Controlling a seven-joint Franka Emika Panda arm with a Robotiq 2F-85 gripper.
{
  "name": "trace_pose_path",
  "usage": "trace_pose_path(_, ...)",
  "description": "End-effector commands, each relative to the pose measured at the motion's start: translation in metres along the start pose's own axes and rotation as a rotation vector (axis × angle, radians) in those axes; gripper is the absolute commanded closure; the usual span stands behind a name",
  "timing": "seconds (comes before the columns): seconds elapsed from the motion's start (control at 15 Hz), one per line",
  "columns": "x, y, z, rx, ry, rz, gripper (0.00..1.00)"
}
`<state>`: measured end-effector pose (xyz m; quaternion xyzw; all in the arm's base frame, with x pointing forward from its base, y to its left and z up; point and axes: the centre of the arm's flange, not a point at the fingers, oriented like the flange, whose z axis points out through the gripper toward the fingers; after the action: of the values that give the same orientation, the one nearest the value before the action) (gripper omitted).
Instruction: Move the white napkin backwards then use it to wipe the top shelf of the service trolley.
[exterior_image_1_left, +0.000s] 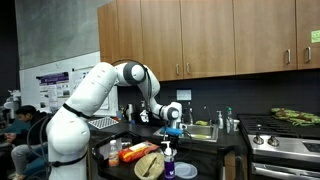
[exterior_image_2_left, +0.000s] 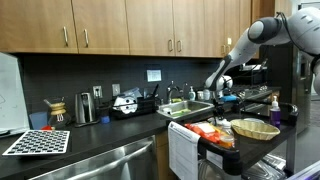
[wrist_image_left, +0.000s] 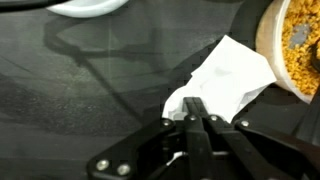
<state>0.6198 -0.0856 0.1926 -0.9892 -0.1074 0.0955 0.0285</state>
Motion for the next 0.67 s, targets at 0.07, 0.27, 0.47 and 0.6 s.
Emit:
trace_pose_path(0.07,-0.026,-0.039,0.035,0.064,-0.071,-0.086,1.0)
trace_pose_path(0.27,-0.036,-0.059,0.04,0.079,-0.097,-0.15,1.0)
trace_pose_path(0.47,-0.048,-0.076,0.046,0.095,-0.131,-0.211,1.0)
trace_pose_path(0.6,-0.05,-0.078,0.049,0.093,-0.143,-0.229,1.0)
